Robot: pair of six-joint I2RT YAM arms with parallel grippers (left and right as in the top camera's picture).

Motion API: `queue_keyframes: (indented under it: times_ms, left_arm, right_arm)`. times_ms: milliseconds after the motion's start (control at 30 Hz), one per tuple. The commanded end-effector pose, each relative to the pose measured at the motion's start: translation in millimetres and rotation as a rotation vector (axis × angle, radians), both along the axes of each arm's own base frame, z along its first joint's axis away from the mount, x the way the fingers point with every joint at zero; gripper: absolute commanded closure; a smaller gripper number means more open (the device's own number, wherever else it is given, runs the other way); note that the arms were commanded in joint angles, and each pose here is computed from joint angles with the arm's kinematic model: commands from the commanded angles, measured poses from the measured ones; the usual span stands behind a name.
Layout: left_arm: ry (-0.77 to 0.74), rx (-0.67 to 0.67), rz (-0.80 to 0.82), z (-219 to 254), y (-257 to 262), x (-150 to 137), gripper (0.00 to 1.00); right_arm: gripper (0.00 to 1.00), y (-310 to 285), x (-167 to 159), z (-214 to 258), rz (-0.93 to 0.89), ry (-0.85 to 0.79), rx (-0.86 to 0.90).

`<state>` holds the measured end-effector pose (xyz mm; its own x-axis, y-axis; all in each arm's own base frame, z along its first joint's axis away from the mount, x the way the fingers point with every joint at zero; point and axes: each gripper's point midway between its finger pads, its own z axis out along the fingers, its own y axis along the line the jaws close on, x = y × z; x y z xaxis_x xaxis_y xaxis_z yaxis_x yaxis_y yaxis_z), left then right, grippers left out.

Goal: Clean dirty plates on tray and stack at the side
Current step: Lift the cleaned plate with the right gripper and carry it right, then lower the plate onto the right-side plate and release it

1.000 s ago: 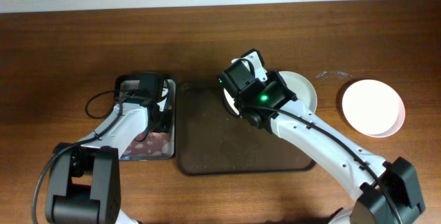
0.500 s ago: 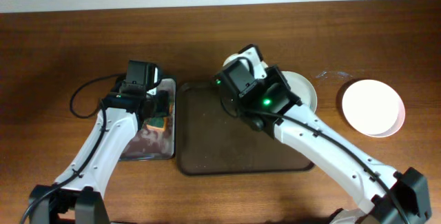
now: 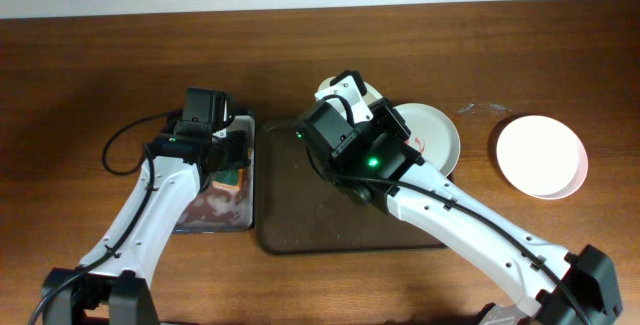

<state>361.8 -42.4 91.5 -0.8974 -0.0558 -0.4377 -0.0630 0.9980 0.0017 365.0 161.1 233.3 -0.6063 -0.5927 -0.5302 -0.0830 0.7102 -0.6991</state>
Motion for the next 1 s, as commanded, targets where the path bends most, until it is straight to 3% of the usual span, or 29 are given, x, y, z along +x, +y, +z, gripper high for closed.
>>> queue_keyframes:
  times_ms: [0,200,433,633,967]
  left_arm:
    - [-0.034,-0.029,0.009,13,-2,5,0.32]
    - [-0.013,-0.025,0.010,11,-1,0,0.31]
    - [-0.013,-0.024,0.010,11,-1,0,0.29]
    - [-0.013,-0.024,0.010,11,-1,0,0.29]
    - [0.001,-0.021,0.010,9,0,-3,0.29]
  right_arm:
    - [0.96,-9,5,21,-0.080,-0.089,0.123]
    - [0.96,-58,24,-28,-0.253,0.114,0.511]
    - [0.96,-201,26,-57,-0.613,0.207,0.921]
    - [0.96,-333,-24,-92,-1.007,0.168,0.991]
    - [0.96,-390,-62,-119,-1.201,0.160,1.075]
